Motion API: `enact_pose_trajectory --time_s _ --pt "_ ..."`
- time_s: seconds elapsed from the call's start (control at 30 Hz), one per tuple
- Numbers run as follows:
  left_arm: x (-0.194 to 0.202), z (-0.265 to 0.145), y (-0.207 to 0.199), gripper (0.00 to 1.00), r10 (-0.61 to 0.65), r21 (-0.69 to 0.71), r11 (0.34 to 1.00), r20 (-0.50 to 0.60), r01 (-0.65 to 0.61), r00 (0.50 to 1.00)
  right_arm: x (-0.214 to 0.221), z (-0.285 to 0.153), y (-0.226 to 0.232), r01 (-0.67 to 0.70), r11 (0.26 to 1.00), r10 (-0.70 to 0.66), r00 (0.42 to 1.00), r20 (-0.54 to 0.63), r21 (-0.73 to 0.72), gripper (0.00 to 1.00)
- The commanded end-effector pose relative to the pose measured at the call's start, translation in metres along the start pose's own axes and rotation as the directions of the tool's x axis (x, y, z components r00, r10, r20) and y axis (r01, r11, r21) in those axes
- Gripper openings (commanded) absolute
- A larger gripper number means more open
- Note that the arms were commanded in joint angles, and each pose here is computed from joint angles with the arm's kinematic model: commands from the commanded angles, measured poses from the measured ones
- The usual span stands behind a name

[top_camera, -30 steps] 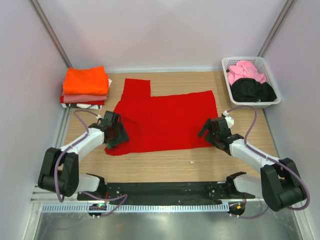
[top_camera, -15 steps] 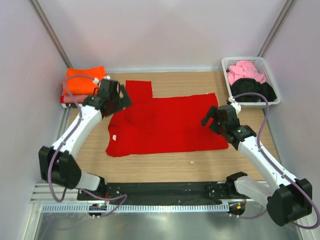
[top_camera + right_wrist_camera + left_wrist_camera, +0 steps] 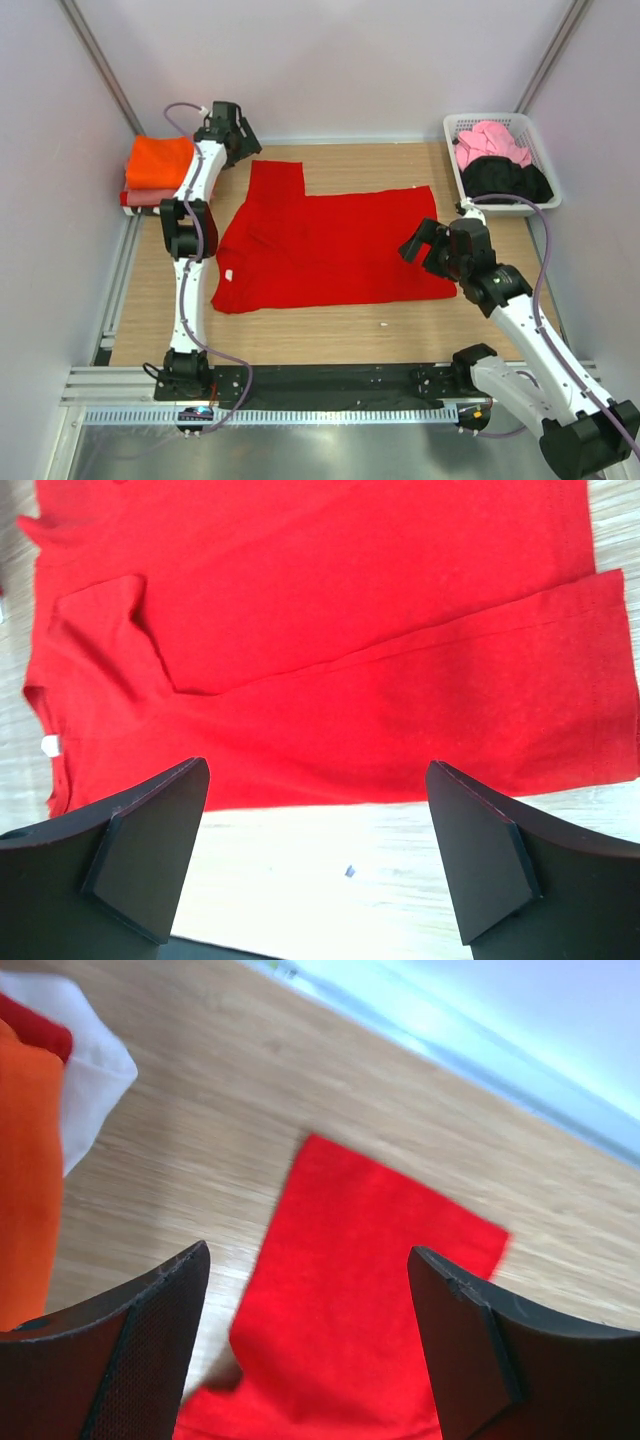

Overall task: Fold and stack the t-shirts
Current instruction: Fold the tshirt

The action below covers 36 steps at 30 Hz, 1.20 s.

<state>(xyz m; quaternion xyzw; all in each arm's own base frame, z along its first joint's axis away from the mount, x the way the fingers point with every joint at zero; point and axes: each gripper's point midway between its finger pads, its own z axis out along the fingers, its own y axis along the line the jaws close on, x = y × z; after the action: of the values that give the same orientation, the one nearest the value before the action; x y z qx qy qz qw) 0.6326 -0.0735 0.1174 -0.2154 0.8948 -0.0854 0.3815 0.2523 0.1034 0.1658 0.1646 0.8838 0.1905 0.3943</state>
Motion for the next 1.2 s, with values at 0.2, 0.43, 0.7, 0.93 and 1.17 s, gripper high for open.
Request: enact_pose_trajectory --time_s 0.2,0.43,0.7,0.93,1.17 --pt "0.008 0.031 -0.001 0.79 0.008 0.088 0.996 -0.022 -0.006 1.000 -0.001 -0.024 0.012 0.036 0.996 -0.036 0.999 0.004 -0.081 0.97" --pt "0.032 0.059 0.002 0.77 0.000 0.109 0.994 -0.066 0.007 0.998 0.006 -0.019 0.009 0.041 0.996 -0.042 0.999 -0.022 -0.076 0.97" --pt "0.048 0.074 -0.010 0.62 -0.020 0.175 0.984 -0.106 0.039 0.994 0.010 -0.015 0.005 0.041 0.997 -0.042 0.999 -0.026 -0.063 0.97" --pt "0.055 0.079 -0.018 0.26 -0.009 0.203 0.979 -0.107 0.031 0.994 0.014 -0.012 -0.001 0.052 0.998 -0.053 0.998 -0.037 -0.040 0.97" --pt "0.029 0.055 -0.038 0.00 0.003 0.269 0.963 -0.056 0.012 0.998 0.016 -0.011 -0.003 0.054 0.998 -0.055 0.998 -0.038 -0.037 0.97"
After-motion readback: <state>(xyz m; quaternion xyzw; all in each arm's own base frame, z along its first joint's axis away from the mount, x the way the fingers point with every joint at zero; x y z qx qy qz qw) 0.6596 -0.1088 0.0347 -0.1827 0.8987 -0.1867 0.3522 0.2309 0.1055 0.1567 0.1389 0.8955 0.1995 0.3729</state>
